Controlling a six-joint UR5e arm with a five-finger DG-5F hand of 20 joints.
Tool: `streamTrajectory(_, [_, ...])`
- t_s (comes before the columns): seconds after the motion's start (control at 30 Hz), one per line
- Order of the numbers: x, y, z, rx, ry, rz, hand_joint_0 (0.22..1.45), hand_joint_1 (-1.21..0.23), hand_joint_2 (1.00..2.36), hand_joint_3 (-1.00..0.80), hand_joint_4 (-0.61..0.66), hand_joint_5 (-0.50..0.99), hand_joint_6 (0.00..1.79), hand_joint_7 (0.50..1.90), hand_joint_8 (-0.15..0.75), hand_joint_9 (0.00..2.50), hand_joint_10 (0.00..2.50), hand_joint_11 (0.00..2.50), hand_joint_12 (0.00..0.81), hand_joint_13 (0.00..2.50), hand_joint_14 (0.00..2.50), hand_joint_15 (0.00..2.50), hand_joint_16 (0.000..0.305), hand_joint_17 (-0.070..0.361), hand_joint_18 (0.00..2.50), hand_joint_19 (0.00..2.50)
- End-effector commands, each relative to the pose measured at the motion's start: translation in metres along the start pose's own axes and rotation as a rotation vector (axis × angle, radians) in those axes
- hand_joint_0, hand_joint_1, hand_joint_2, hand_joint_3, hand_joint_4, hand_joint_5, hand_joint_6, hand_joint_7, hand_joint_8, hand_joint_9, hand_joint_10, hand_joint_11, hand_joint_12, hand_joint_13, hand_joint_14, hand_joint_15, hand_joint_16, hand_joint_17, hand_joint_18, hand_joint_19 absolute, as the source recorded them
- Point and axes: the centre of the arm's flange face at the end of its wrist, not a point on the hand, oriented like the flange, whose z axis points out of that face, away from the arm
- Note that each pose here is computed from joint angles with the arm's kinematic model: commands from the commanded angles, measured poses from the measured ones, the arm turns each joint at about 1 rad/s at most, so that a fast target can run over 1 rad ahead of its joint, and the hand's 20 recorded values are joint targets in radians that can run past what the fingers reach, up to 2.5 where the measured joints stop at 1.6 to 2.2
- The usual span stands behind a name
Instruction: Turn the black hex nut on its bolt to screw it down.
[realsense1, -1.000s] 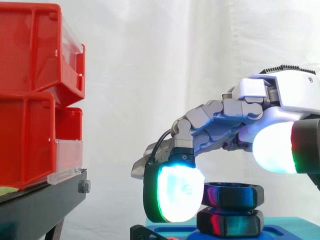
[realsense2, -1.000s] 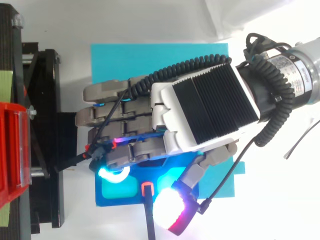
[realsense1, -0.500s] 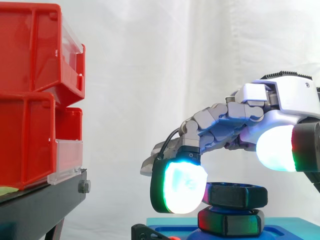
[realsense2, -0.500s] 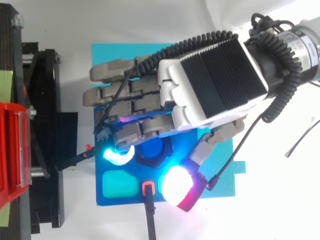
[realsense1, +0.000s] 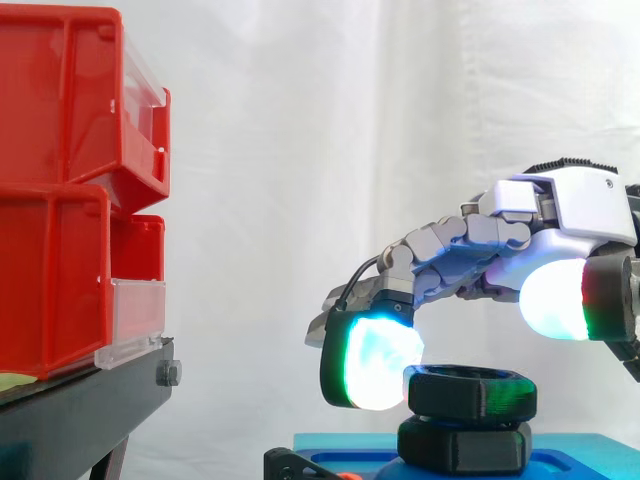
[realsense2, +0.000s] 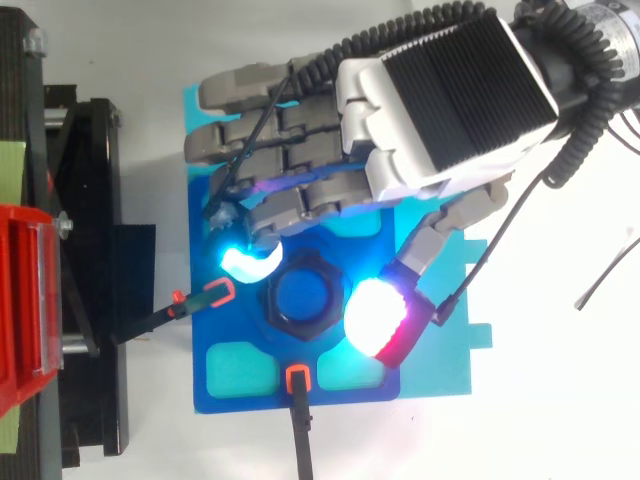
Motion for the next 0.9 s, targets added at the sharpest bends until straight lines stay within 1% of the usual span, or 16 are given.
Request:
streamTrajectory(0.0, [-0.006, -0.002, 0.0, -0.007, -0.004, 0.003, 0.5, -0.34, 1.0, -0.5, 0.23, -0.17, 0.65, 0.91, 0.313, 0.49, 0.01, 0.42, 0.339, 0.4, 0.0, 0.15, 0.04, 0.09, 0.13, 0.15])
streamTrajectory(0.03, [-0.009, -0.002, 0.001, -0.006, -0.007, 0.001, 0.49, -0.33, 1.0, -0.5, 0.23, -0.17, 0.65, 0.92, 0.312, 0.49, 0.01, 0.43, 0.34, 0.4, 0.01, 0.15, 0.04, 0.09, 0.13, 0.15])
streamTrajectory(0.13, [-0.013, -0.002, 0.003, -0.006, -0.012, -0.001, 0.49, -0.32, 1.0, -0.5, 0.24, -0.17, 0.64, 0.93, 0.31, 0.49, 0.01, 0.43, 0.34, 0.4, 0.01, 0.15, 0.04, 0.09, 0.12, 0.15])
streamTrajectory(0.2, [-0.012, -0.002, 0.003, -0.004, -0.01, 0.007, 0.49, -0.32, 1.0, -0.5, 0.24, -0.17, 0.63, 0.94, 0.31, 0.49, 0.01, 0.42, 0.34, 0.4, 0.01, 0.15, 0.04, 0.09, 0.12, 0.15])
streamTrajectory(0.23, [-0.011, 0.002, 0.006, -0.009, -0.01, 0.015, 0.49, -0.32, 1.0, -0.5, 0.24, -0.17, 0.62, 0.95, 0.309, 0.49, 0.01, 0.42, 0.34, 0.4, 0.01, 0.15, 0.04, 0.091, 0.12, 0.15])
streamTrajectory(0.3, [-0.011, 0.002, 0.006, -0.003, -0.011, 0.028, 0.49, -0.32, 1.0, -0.5, 0.23, -0.17, 0.62, 0.96, 0.31, 0.49, 0.01, 0.42, 0.341, 0.4, 0.01, 0.15, 0.04, 0.091, 0.12, 0.15])
streamTrajectory(0.33, [-0.011, 0.004, 0.009, 0.006, -0.018, 0.047, 0.49, -0.32, 1.0, -0.5, 0.24, -0.17, 0.61, 0.97, 0.31, 0.49, 0.01, 0.42, 0.342, 0.4, 0.01, 0.15, 0.04, 0.091, 0.12, 0.15])
streamTrajectory(0.37, [-0.01, 0.005, 0.011, 0.01, -0.021, 0.054, 0.49, -0.31, 1.0, -0.5, 0.24, -0.17, 0.6, 0.99, 0.31, 0.49, 0.01, 0.43, 0.342, 0.4, 0.01, 0.15, 0.04, 0.091, 0.12, 0.15])
streamTrajectory(0.4, [-0.012, 0.007, 0.013, 0.01, -0.025, 0.053, 0.49, -0.31, 1.0, -0.5, 0.24, -0.17, 0.6, 0.98, 0.31, 0.49, 0.01, 0.43, 0.342, 0.4, 0.01, 0.15, 0.04, 0.09, 0.12, 0.15])
streamTrajectory(0.47, [-0.014, 0.013, 0.02, 0.008, -0.028, 0.046, 0.49, -0.31, 1.0, -0.5, 0.24, -0.16, 0.58, 1.02, 0.311, 0.49, 0.01, 0.43, 0.343, 0.4, 0.01, 0.15, 0.04, 0.091, 0.12, 0.15])
streamTrajectory(0.6, [-0.01, 0.023, 0.028, -0.001, -0.024, 0.032, 0.5, -0.31, 1.0, -0.5, 0.24, -0.16, 0.56, 1.05, 0.311, 0.49, 0.01, 0.43, 0.343, 0.4, 0.0, 0.16, 0.041, 0.091, 0.12, 0.15])
streamTrajectory(0.63, [-0.01, 0.024, 0.029, 0.0, -0.026, 0.03, 0.49, -0.31, 1.0, -0.5, 0.24, -0.16, 0.55, 1.05, 0.311, 0.49, 0.01, 0.42, 0.344, 0.4, 0.01, 0.16, 0.041, 0.092, 0.11, 0.15])
streamTrajectory(0.7, [-0.009, 0.03, 0.034, -0.004, -0.03, 0.027, 0.5, -0.3, 1.0, -0.5, 0.24, -0.16, 0.55, 1.06, 0.313, 0.49, 0.01, 0.43, 0.343, 0.4, 0.01, 0.16, 0.041, 0.092, 0.11, 0.16])
streamTrajectory(0.8, [-0.008, 0.032, 0.036, -0.007, -0.03, 0.027, 0.5, -0.3, 1.0, -0.5, 0.25, -0.16, 0.54, 1.08, 0.313, 0.49, 0.01, 0.42, 0.344, 0.4, 0.0, 0.15, 0.041, 0.092, 0.11, 0.15])
streamTrajectory(0.87, [-0.008, 0.037, 0.041, -0.014, -0.036, 0.025, 0.5, -0.3, 1.0, -0.5, 0.25, -0.16, 0.53, 1.08, 0.313, 0.49, 0.01, 0.42, 0.345, 0.39, 0.0, 0.15, 0.041, 0.092, 0.11, 0.15])
